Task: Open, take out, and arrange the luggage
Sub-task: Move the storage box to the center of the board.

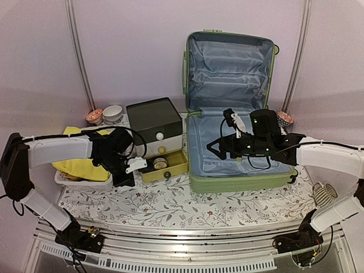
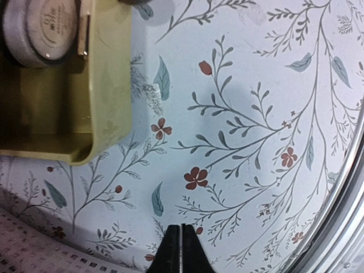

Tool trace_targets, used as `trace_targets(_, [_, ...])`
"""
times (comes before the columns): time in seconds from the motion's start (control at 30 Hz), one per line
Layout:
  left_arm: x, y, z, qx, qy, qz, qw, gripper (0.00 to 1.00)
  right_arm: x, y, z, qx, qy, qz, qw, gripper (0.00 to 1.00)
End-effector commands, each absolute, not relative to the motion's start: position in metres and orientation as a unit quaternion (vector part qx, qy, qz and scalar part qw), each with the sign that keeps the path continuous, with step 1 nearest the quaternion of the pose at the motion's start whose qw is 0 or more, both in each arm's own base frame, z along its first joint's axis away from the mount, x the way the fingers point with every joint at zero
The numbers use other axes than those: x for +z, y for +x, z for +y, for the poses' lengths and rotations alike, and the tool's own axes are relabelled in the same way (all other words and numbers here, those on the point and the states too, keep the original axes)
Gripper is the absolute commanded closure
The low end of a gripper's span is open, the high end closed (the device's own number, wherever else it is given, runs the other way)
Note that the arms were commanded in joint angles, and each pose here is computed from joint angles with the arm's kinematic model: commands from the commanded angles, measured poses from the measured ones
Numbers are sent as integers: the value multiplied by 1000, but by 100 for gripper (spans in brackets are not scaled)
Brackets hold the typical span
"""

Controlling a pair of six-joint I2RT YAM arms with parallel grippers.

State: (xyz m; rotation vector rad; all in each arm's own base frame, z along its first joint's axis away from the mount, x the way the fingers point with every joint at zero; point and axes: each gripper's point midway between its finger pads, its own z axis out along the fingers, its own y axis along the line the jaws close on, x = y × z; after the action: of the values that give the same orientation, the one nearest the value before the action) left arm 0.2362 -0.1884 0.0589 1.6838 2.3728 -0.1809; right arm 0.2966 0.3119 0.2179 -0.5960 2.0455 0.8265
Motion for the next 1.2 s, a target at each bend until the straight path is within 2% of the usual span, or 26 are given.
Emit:
trace_targets(0.0, [89,241,-200,-92,567,799,176,47,237,296,310,345,-232,801,431,12])
trace_targets(0.03, [91,240,-203,-99,567,798,181,7,237,296,311,347,-231,801,430,12])
trace_targets(0.07, [92,241,-204,-102,566,797,184,2,237,296,312,349,-232,800,429,12])
trace_targets(0.2, [94,242,-212,-112,579,785,193,2,239,296,314,355,-232,798,428,12])
trace_targets(0.27, [96,250,-217,-106,583,778,211,5,239,296,314,353,-232,799,429,12])
trace_targets(0.47, [77,267,-233,-102,586,778,204,25,238,295,313,353,-231,799,428,12])
trace_targets(0.63, [63,278,-242,-64,592,776,206,32,237,295,310,348,-230,801,430,12])
trace_targets(0.67, [64,282,-243,-54,591,775,217,35,237,295,310,347,-230,801,431,12])
trace_targets(0.9, [71,295,-257,-10,598,751,281,39,235,294,307,340,-232,801,434,12])
trace_targets(0.97, [68,294,-260,-11,603,747,279,52,235,294,307,339,-233,801,435,12])
trace_targets(1.17, [48,294,-265,-15,625,738,253,69,235,294,306,340,-233,801,435,12])
